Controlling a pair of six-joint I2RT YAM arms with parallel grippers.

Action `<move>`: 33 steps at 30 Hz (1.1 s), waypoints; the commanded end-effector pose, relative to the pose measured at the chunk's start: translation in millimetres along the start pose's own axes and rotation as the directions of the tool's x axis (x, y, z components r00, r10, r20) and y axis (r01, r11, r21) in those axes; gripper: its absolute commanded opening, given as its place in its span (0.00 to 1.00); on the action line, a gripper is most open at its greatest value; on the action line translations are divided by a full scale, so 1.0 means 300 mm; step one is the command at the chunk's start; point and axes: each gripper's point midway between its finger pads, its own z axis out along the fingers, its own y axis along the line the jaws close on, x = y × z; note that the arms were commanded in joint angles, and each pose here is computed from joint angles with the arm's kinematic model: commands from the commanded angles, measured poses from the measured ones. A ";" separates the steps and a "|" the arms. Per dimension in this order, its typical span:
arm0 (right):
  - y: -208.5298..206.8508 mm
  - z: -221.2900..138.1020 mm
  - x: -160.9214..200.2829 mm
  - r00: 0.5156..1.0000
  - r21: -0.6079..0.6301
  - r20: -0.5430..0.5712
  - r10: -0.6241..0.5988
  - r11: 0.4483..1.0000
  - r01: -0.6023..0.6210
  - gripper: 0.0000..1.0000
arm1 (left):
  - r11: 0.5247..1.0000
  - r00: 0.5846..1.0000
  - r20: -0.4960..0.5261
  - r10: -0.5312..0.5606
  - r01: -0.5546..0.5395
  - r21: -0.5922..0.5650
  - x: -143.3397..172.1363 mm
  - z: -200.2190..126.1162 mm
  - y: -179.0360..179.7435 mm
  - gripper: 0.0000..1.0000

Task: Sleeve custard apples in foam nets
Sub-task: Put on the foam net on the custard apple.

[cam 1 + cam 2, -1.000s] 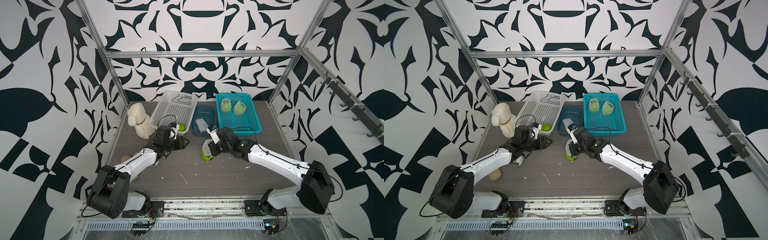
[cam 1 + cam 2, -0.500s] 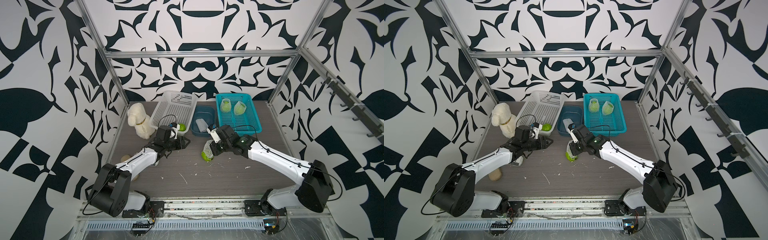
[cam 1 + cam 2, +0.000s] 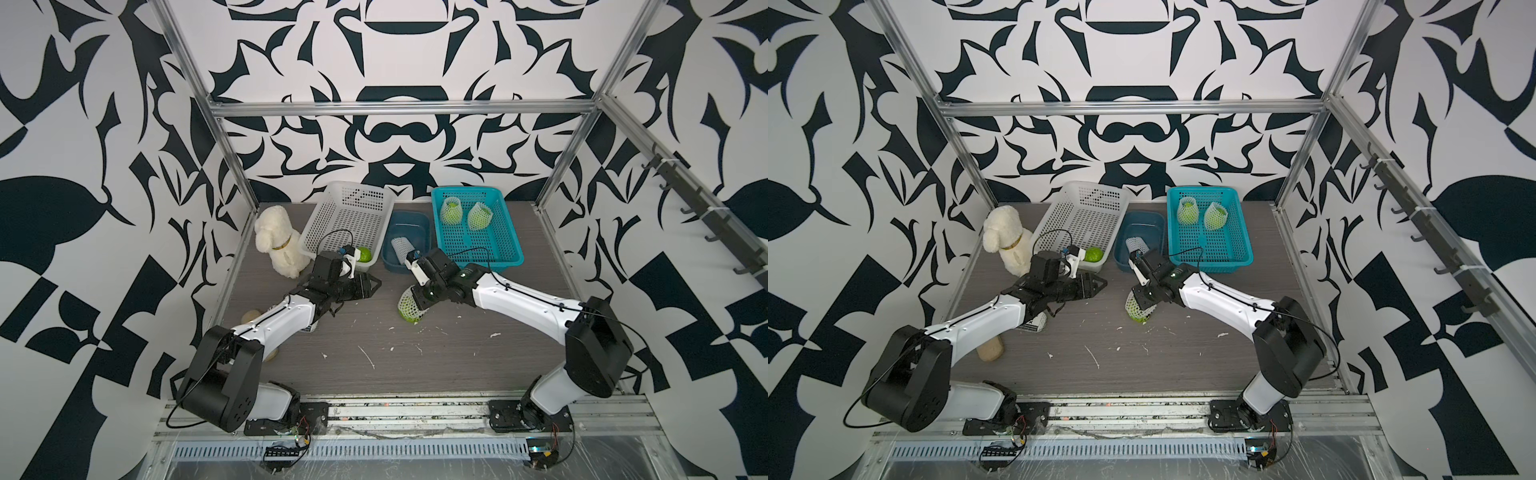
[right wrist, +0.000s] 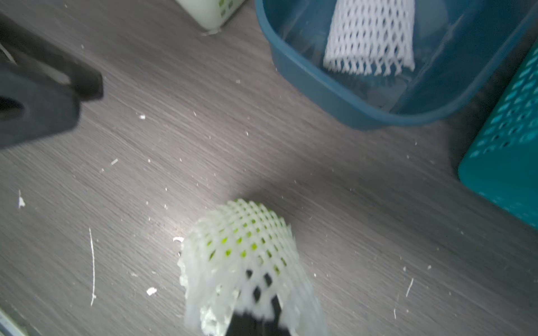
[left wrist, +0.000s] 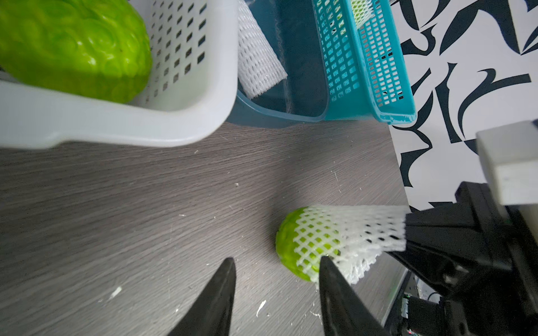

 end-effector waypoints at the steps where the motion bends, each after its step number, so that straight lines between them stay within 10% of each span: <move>1: 0.053 -0.046 -0.128 0.994 -0.050 0.100 -0.034 0.998 0.039 0.00 | 1.000 1.000 -0.009 0.011 -0.011 0.017 -0.016 0.009 -0.017 0.49; 33: 0.130 0.024 -0.031 0.991 -0.024 -0.038 -0.129 0.991 0.128 0.04 | 1.000 1.000 -0.027 -0.002 0.003 0.024 0.002 0.017 -0.012 0.54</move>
